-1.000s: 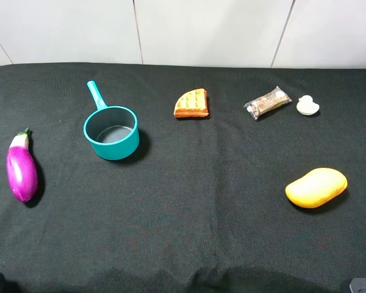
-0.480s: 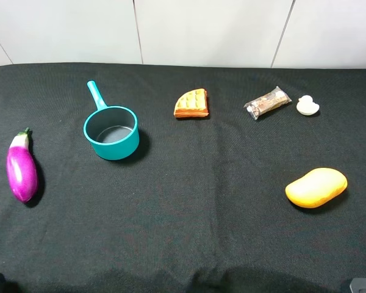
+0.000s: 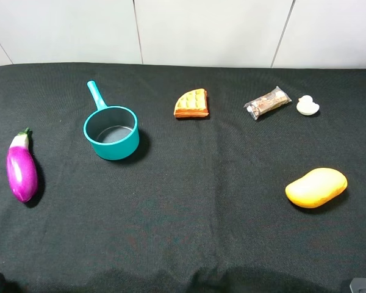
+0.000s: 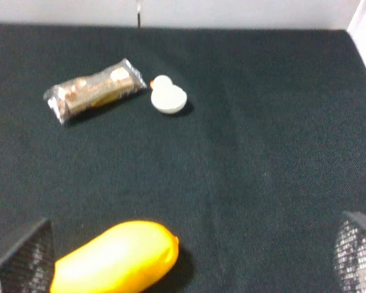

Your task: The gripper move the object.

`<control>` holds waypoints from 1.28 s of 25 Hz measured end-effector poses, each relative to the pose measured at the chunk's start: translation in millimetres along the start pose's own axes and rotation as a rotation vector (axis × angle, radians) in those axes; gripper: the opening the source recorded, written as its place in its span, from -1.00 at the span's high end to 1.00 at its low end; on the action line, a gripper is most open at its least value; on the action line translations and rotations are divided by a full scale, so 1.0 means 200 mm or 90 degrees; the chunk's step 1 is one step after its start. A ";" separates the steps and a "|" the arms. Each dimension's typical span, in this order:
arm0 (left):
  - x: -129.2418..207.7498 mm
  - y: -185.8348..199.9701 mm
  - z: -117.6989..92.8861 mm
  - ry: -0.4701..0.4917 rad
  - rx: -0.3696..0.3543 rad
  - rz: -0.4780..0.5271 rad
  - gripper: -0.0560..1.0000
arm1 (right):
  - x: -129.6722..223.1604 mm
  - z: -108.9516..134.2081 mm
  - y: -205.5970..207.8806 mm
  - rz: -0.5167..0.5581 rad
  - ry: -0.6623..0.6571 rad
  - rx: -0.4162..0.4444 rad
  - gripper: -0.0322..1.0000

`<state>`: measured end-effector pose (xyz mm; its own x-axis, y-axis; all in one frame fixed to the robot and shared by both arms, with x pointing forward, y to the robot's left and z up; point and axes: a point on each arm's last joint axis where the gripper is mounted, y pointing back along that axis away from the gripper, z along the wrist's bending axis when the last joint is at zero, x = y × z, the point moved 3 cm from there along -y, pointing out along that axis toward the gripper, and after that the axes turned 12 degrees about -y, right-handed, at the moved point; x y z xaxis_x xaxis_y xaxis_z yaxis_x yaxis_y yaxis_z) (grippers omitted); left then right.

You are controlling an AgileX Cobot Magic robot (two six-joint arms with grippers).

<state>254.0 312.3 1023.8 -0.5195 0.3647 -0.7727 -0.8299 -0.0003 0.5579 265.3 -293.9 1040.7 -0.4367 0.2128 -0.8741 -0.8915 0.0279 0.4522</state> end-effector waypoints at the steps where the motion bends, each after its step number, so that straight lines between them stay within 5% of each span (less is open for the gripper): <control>1: 0.00 0.00 0.00 0.000 0.000 0.000 -0.98 | 0.00 0.00 0.01 -0.012 -0.005 0.003 -0.41; 12: 0.00 0.00 0.00 0.000 0.000 0.000 -0.98 | -0.01 -0.04 0.02 -0.031 -0.041 0.036 -0.41; 20: 0.00 0.00 0.00 0.000 0.000 0.000 -0.98 | 0.00 -0.03 0.02 -0.016 -0.007 -0.029 -0.41; 32: 0.00 0.00 0.00 0.000 0.000 0.000 -0.98 | 0.00 -0.03 0.02 -0.015 -0.004 -0.034 -0.41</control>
<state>254.0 312.3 1023.8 -0.5195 0.3647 -0.7727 -0.8299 -0.0003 0.5579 262.1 -298.9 1042.1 -0.4147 0.2188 -0.8833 -0.9069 -0.0197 0.4209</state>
